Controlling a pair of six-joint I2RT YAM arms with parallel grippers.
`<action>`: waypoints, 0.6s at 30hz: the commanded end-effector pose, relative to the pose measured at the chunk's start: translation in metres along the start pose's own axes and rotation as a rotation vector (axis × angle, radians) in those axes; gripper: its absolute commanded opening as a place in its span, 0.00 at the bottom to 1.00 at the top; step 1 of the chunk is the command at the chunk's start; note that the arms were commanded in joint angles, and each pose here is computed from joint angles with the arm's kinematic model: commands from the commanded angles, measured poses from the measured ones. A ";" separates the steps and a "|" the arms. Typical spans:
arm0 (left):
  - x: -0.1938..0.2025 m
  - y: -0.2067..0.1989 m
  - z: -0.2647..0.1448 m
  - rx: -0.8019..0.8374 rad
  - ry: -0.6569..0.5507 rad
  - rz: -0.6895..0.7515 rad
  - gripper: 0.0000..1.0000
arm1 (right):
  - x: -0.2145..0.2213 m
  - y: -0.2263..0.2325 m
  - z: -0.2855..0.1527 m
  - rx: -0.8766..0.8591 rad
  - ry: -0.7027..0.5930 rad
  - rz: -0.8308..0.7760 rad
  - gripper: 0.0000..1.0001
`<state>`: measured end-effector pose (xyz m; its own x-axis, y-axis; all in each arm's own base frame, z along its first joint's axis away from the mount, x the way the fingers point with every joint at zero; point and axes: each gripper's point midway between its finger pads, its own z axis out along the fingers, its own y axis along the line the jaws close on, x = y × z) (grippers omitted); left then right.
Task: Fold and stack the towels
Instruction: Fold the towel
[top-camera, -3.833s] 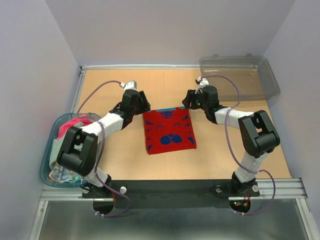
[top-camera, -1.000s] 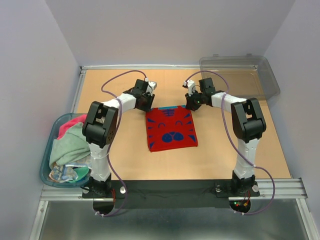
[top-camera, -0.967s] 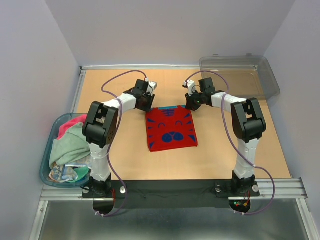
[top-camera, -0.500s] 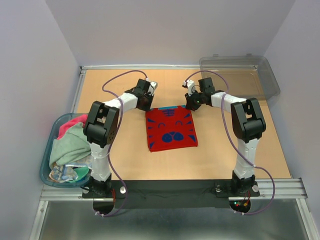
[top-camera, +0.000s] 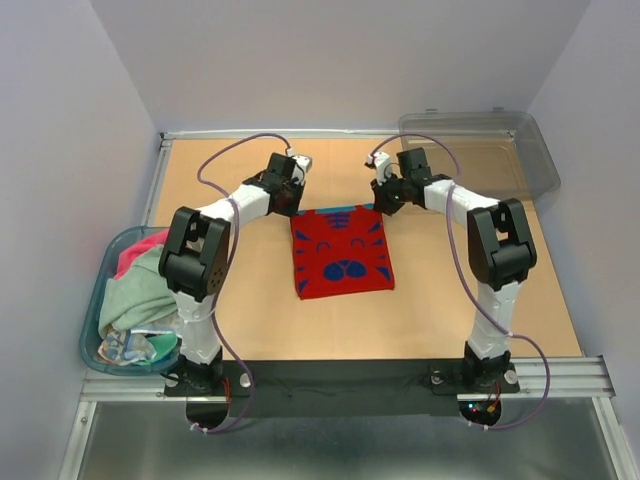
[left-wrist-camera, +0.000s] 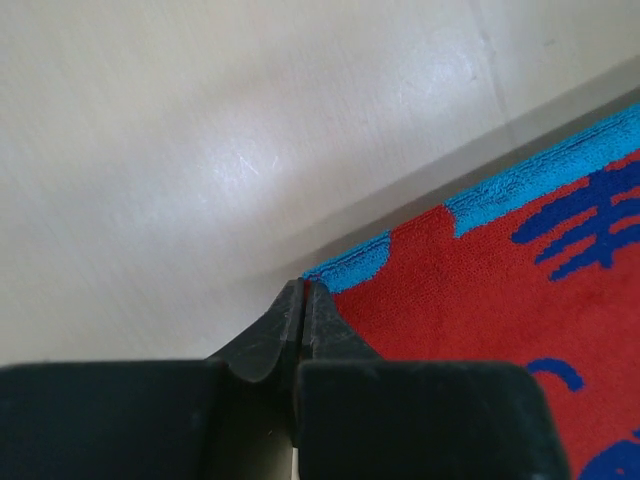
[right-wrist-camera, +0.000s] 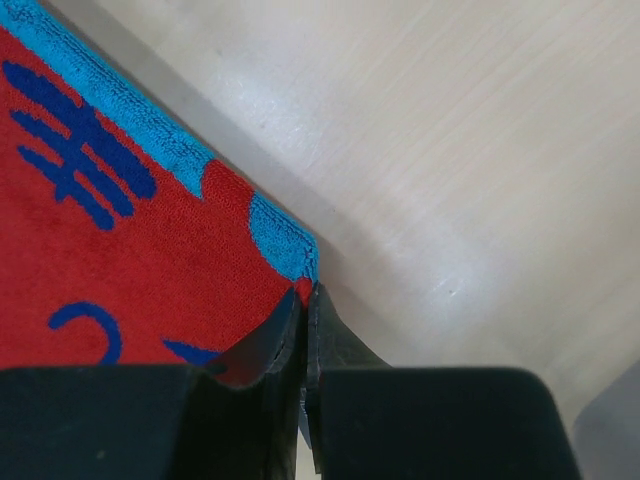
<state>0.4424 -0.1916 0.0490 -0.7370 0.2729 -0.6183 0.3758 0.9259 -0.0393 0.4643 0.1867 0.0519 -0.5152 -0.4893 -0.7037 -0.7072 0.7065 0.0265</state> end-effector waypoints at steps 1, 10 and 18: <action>-0.031 0.009 -0.044 -0.031 -0.132 -0.020 0.00 | -0.031 -0.005 -0.036 0.062 -0.078 -0.011 0.01; -0.001 -0.017 -0.073 0.018 -0.167 -0.083 0.00 | -0.021 0.028 -0.064 -0.004 -0.102 0.032 0.01; 0.034 -0.042 -0.091 0.022 -0.170 -0.167 0.00 | 0.000 0.055 -0.088 -0.040 -0.104 0.106 0.01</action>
<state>0.3567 -0.2007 0.0828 -0.7123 0.1473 -0.6863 0.3370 0.9294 -0.1503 0.3918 0.1821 0.0961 -0.5425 -0.3995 -0.7390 -0.6878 0.7164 0.1176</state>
